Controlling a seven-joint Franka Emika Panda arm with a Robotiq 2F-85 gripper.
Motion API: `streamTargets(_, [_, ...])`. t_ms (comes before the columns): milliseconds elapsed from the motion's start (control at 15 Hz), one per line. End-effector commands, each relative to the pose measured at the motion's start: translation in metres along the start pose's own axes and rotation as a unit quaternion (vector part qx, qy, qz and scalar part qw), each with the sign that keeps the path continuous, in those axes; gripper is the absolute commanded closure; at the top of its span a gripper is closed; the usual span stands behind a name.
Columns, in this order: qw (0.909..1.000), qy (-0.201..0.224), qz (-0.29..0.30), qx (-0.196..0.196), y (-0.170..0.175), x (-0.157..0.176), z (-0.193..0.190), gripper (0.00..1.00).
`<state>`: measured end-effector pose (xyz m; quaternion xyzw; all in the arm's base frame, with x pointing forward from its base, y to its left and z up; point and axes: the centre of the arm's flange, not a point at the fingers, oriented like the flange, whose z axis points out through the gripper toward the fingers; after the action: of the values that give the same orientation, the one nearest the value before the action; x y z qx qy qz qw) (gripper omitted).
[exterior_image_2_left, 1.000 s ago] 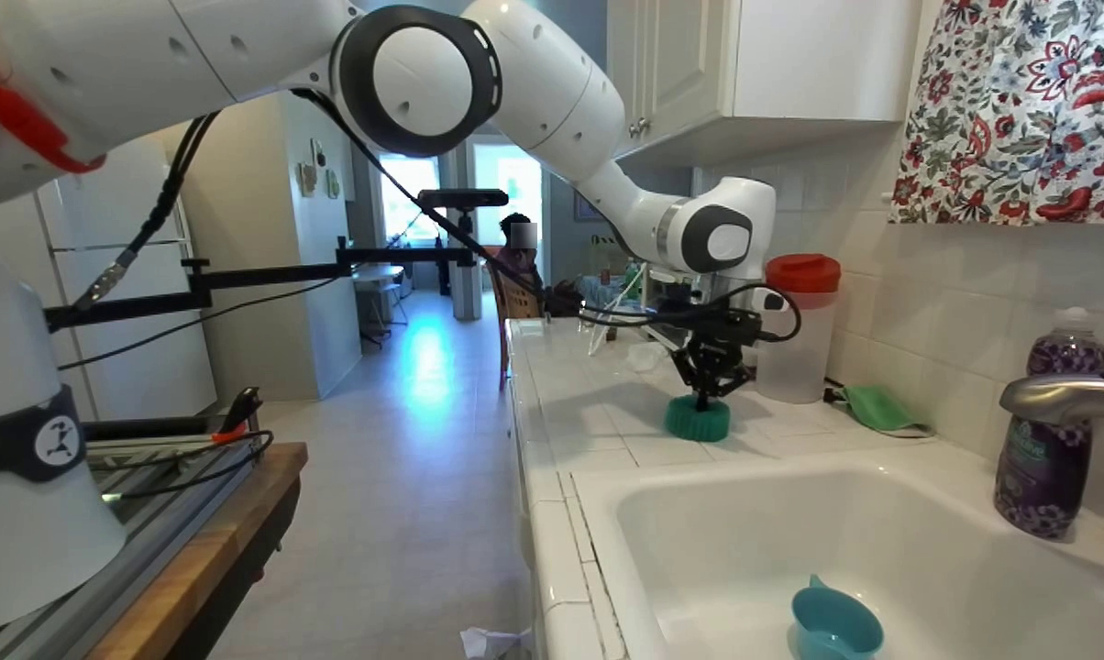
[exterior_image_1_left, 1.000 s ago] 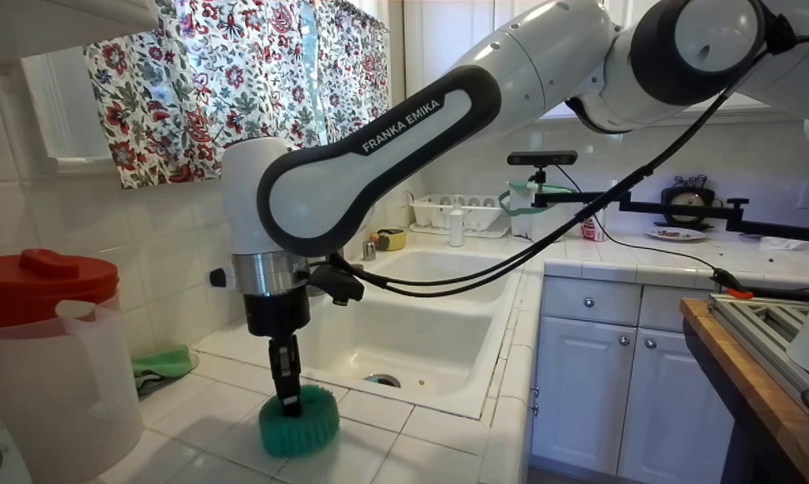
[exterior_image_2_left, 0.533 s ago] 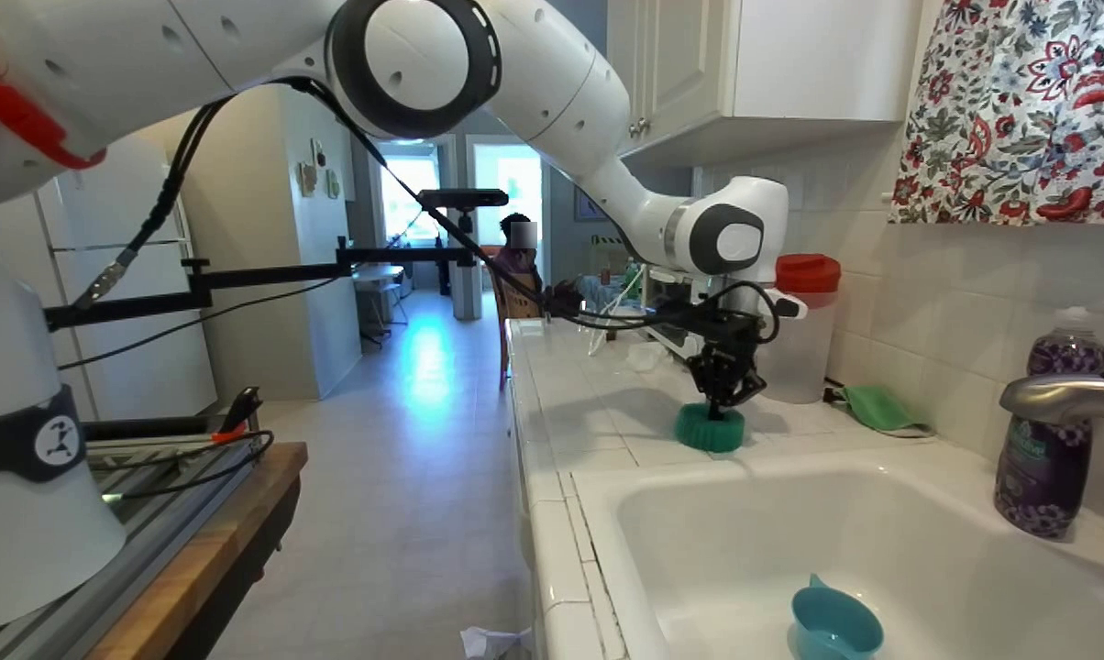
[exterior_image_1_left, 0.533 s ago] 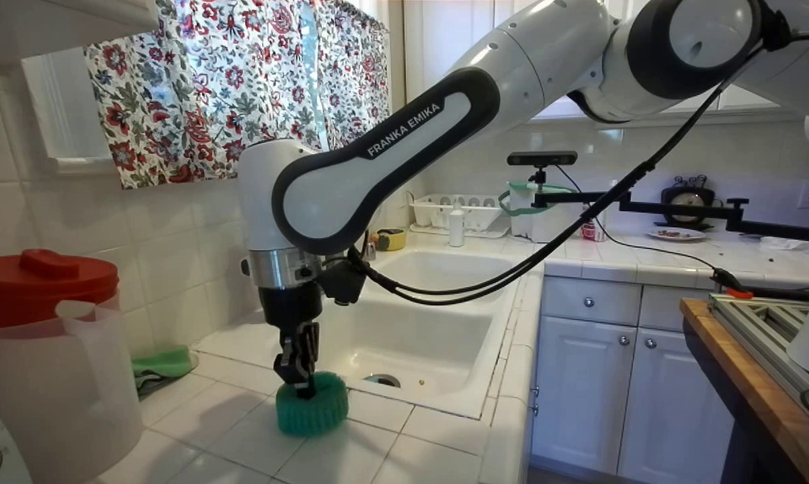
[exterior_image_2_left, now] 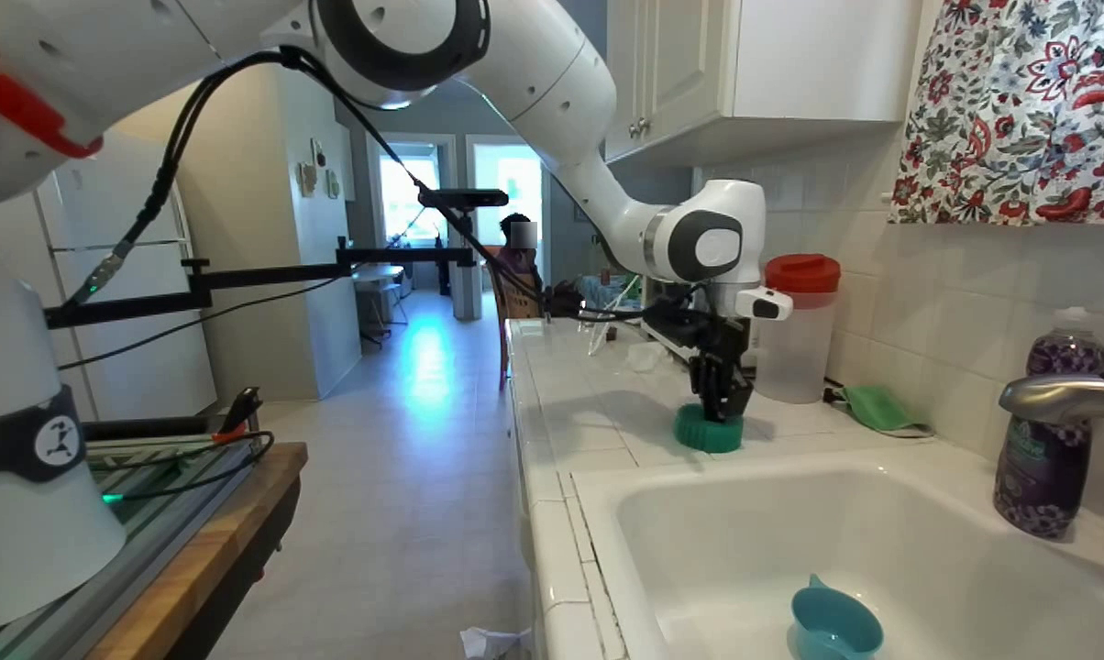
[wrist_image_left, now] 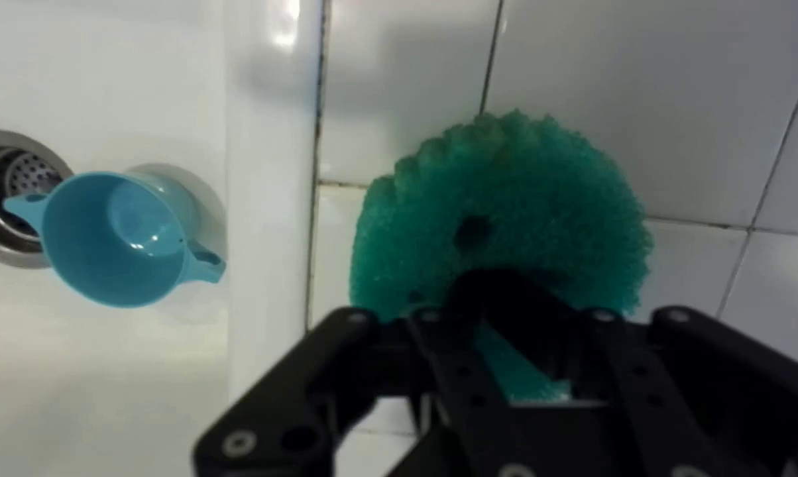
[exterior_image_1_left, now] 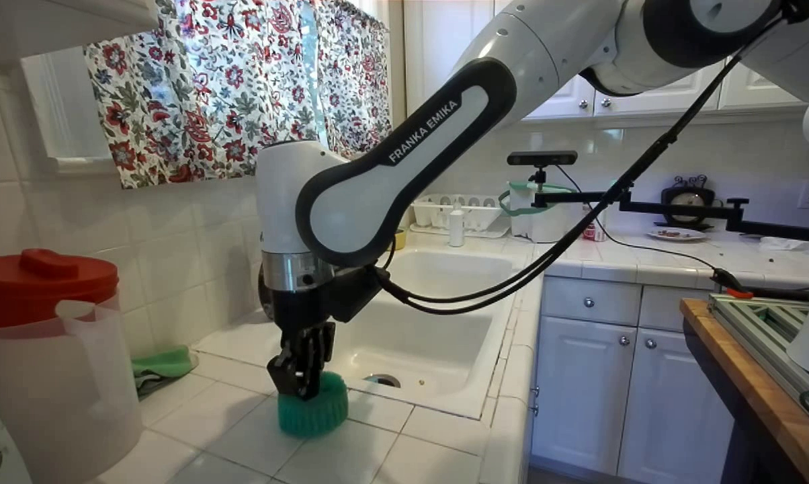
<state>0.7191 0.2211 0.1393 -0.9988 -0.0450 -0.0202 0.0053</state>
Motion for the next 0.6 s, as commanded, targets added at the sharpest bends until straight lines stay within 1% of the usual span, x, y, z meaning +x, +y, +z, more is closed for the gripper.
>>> streamTargets(0, [0.9985, 0.001, 0.052, -0.014, 0.006, -0.044, 0.025, 0.53])
streamTargets(67, [0.9979, 0.005, 0.063, -0.017, 0.007, -0.05, 0.03, 0.59])
streamTargets(133, [0.9969, 0.014, 0.075, -0.022, 0.008, -0.056, 0.034, 0.62])
streamTargets(200, [0.9958, 0.027, 0.084, -0.024, 0.006, -0.062, 0.028, 0.43])
streamTargets(333, [0.994, 0.038, 0.098, -0.029, 0.006, -0.067, 0.028, 0.3])
streamTargets(533, [0.9922, 0.043, 0.111, -0.035, 0.006, -0.075, 0.025, 0.1])
